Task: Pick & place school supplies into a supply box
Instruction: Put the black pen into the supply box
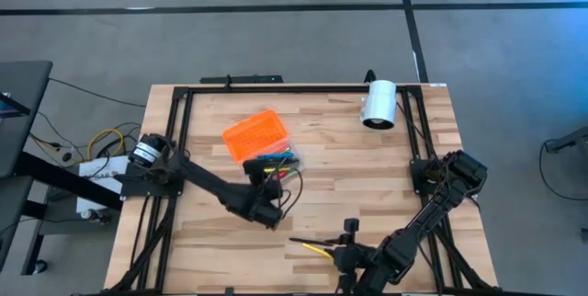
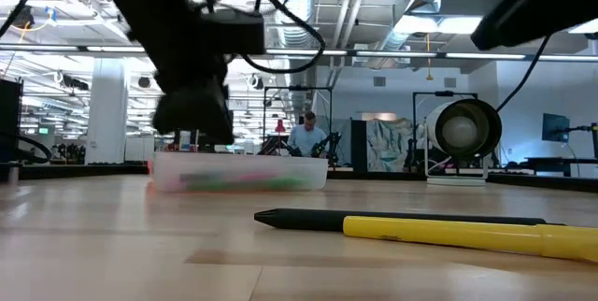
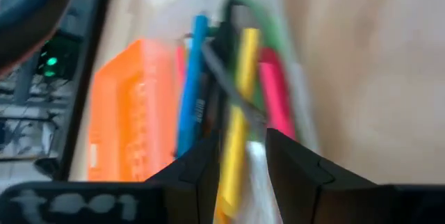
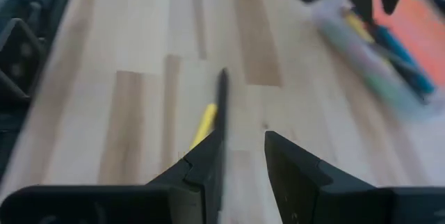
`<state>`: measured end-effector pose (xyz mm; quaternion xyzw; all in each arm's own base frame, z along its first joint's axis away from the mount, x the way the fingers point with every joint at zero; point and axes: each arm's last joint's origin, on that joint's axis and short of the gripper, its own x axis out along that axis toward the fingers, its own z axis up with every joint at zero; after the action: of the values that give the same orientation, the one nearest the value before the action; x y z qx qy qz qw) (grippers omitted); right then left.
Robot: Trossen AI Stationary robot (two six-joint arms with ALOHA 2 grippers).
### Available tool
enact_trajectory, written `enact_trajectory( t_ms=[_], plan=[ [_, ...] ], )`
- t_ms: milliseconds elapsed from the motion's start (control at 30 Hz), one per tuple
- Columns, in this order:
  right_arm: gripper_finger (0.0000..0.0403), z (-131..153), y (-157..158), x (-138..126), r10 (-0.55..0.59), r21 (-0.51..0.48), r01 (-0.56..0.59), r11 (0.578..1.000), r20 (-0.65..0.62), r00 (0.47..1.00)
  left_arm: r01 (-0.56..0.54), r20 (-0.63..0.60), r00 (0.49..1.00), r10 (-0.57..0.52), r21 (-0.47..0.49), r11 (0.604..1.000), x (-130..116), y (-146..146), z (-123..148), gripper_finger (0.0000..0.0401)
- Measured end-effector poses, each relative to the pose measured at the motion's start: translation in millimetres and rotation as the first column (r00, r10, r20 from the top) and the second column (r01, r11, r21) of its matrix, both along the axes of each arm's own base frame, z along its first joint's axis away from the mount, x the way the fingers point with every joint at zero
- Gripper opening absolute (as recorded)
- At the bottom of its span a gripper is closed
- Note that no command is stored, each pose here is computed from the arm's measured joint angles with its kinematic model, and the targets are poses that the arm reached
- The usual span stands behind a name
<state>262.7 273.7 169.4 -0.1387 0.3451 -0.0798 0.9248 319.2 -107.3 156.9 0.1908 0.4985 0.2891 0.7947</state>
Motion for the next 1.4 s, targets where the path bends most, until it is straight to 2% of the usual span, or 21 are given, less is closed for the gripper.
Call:
enact_trajectory(
  t_ms=[100, 233, 467, 700, 967, 1400],
  plan=[
    [0.0102, -1.5, 0.4, 2.3, 0.016, 0.05, -0.015, 0.999, -0.012, 1.0, 0.054, 0.006, 0.999, -0.054, -0.04, 0.998, -5.1, -21.8, 4.0, 0.0109],
    [0.0102, -12.1, -7.3, 4.2, 0.005, 0.069, -0.004, 0.998, -0.013, 1.0, 0.127, 0.049, 0.991, -0.124, -0.07, 0.989, -16.9, -55.9, 9.1, 0.0109],
    [0.0102, -25.1, -21.3, 15.9, 0.049, 0.128, -0.047, 0.991, -0.014, 0.999, 0.229, 0.164, 0.961, -0.221, -0.035, 0.973, -47.7, -106.9, 14.1, 0.011],
    [0.0102, -26.4, -37.3, 30.3, 0.058, 0.138, -0.05, 0.989, -0.054, 0.997, 0.289, 0.288, 0.917, -0.278, 0.004, 0.957, -79.2, -141.4, 16.6, 0.011],
    [0.0102, -43.2, -43.3, 41.9, 0.076, 0.184, -0.055, 0.981, -0.106, 0.991, 0.333, 0.385, 0.866, -0.318, 0.029, 0.942, -105.8, -163.9, 18.3, 0.011],
    [0.0102, -61.6, -46.3, 45.7, 0.083, 0.181, -0.054, 0.982, -0.157, 0.984, 0.331, 0.4, 0.861, -0.313, 0.025, 0.943, -108.1, -165.4, 18.3, 0.011]
  ],
)
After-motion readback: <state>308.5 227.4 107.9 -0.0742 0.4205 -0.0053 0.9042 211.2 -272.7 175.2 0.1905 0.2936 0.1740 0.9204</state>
